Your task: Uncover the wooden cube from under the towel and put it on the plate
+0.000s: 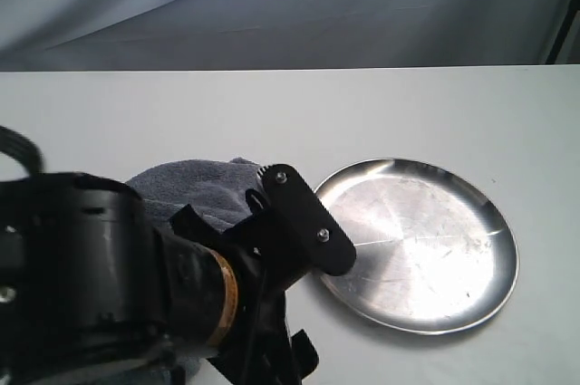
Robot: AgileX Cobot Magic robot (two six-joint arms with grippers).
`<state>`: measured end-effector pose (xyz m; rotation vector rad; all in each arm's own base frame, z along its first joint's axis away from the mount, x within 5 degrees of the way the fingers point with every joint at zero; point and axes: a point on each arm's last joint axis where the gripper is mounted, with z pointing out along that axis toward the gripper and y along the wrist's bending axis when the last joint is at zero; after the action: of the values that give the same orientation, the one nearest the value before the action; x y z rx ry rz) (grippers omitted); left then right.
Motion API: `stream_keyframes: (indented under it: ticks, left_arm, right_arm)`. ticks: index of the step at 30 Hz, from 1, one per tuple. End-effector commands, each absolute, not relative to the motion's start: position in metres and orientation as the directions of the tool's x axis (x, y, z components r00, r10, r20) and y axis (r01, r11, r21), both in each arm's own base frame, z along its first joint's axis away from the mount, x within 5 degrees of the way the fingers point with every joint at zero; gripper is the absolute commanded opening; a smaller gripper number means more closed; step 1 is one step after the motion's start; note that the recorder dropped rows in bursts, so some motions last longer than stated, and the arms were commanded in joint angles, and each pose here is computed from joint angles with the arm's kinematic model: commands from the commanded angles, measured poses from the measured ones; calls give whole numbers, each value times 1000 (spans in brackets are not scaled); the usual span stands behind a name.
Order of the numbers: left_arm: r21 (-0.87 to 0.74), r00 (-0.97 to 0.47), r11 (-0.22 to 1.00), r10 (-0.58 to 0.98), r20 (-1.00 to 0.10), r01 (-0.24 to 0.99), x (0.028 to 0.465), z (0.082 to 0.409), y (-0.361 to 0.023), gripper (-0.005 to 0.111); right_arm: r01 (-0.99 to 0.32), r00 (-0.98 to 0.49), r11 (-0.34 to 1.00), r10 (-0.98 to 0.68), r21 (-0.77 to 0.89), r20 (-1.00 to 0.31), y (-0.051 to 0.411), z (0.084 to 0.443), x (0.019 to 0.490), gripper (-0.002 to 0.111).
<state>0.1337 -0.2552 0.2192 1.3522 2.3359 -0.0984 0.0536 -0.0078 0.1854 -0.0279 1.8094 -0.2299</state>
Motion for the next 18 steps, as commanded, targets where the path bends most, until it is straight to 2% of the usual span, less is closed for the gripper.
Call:
stream_keyframes:
  ticks: [1, 7, 13, 16, 18]
  left_arm:
    - [213, -512, 620, 760, -399, 755, 145, 200, -262, 67]
    - [363, -482, 619, 778, -402, 696, 160, 187, -263, 67]
    - [401, -499, 611, 790, -356, 682, 164, 167, -266, 67]
    - [509, -527, 609, 789, -315, 608, 172, 156, -260, 67]
    - [549, -542, 624, 773, -330, 556, 175, 157, -258, 67]
  right_arm:
    - [104, -251, 979, -147, -178, -957, -8, 184, 53, 0]
    - [104, -251, 979, -147, -178, -957, -8, 184, 53, 0]
    - [104, -251, 979, -147, -178, -957, -8, 184, 53, 0]
    - [104, -251, 979, -147, -178, -957, -8, 184, 53, 0]
    - [104, -251, 979, -147, -178, -957, -8, 184, 53, 0]
